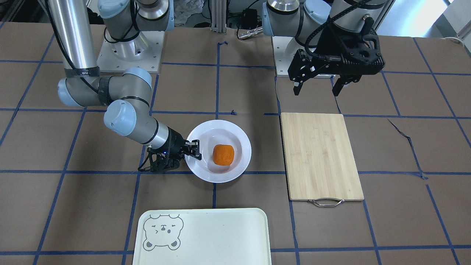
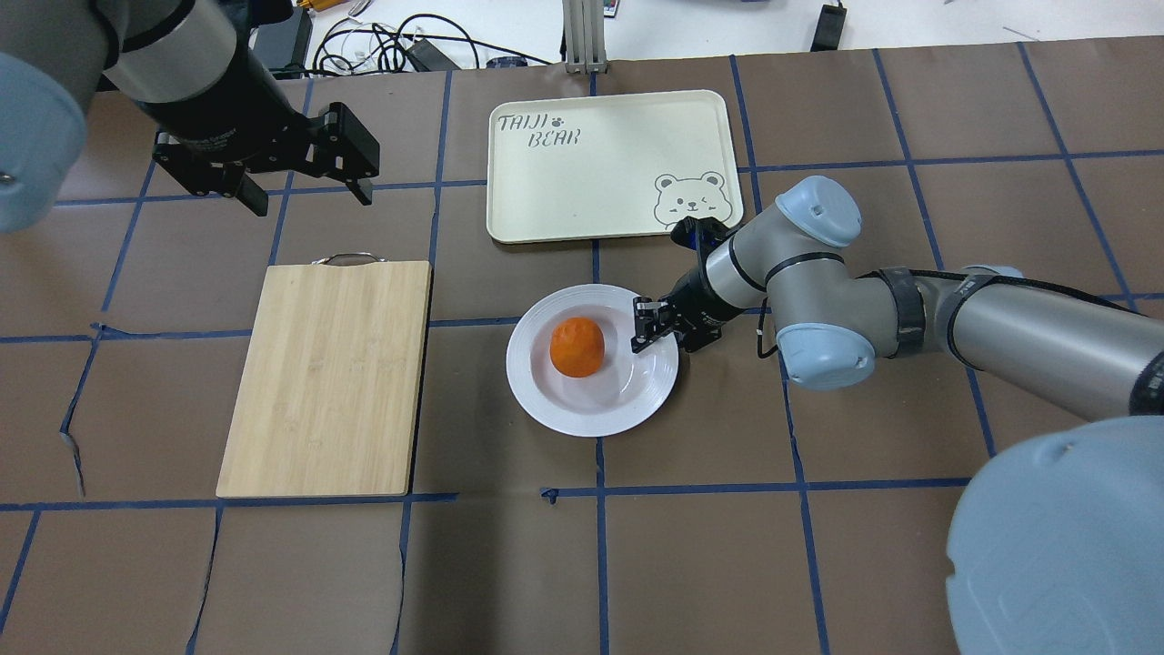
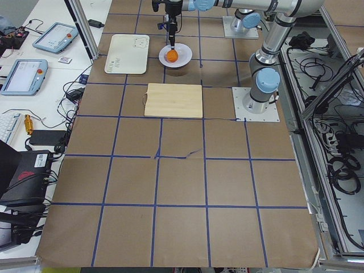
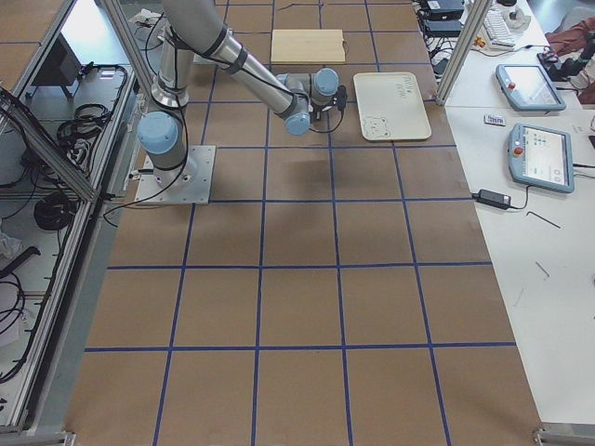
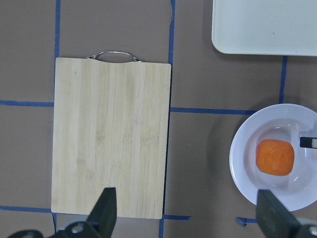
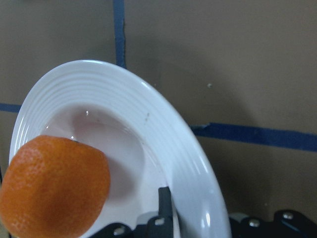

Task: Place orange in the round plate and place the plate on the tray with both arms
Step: 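Grip the plate rim with the right gripper and slide it onto the tray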

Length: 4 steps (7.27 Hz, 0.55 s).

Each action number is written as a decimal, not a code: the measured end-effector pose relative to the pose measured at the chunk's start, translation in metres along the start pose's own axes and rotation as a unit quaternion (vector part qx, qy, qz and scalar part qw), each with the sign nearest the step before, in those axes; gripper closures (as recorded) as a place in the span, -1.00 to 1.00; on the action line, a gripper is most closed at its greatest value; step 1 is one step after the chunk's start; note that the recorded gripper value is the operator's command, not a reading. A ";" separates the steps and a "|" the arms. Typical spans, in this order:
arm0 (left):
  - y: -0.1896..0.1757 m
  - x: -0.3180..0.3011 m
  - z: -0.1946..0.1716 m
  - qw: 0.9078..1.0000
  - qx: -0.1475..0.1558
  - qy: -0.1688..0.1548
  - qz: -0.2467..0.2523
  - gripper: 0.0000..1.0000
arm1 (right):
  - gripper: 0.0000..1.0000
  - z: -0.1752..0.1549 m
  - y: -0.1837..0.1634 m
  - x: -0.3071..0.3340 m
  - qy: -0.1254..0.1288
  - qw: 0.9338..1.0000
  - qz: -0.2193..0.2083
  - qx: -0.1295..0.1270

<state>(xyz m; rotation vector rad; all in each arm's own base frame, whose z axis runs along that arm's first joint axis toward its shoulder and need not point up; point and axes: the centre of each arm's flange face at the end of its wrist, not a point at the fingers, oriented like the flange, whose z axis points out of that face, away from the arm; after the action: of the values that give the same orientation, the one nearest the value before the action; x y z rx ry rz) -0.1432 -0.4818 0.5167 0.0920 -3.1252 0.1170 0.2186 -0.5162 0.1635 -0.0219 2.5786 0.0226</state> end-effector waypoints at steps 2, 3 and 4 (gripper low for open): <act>0.000 0.000 0.000 1.000 0.000 0.002 0.001 -1.00 | 1.00 -0.013 -0.012 -0.008 -0.003 0.999 -0.022 0.036; 0.000 0.000 0.000 1.000 -0.001 0.002 0.001 -1.00 | 1.00 -0.020 -0.018 -0.013 -0.005 0.998 -0.031 0.050; -0.001 0.000 0.000 1.000 0.000 0.001 0.001 -1.00 | 1.00 -0.024 -0.022 -0.018 -0.010 0.997 -0.038 0.059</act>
<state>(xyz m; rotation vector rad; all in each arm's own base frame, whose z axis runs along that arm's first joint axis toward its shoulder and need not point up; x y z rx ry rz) -0.1433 -0.4823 0.5162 0.0895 -3.1237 0.1158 0.2212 -0.5383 0.1931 -0.0745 2.5524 -0.1571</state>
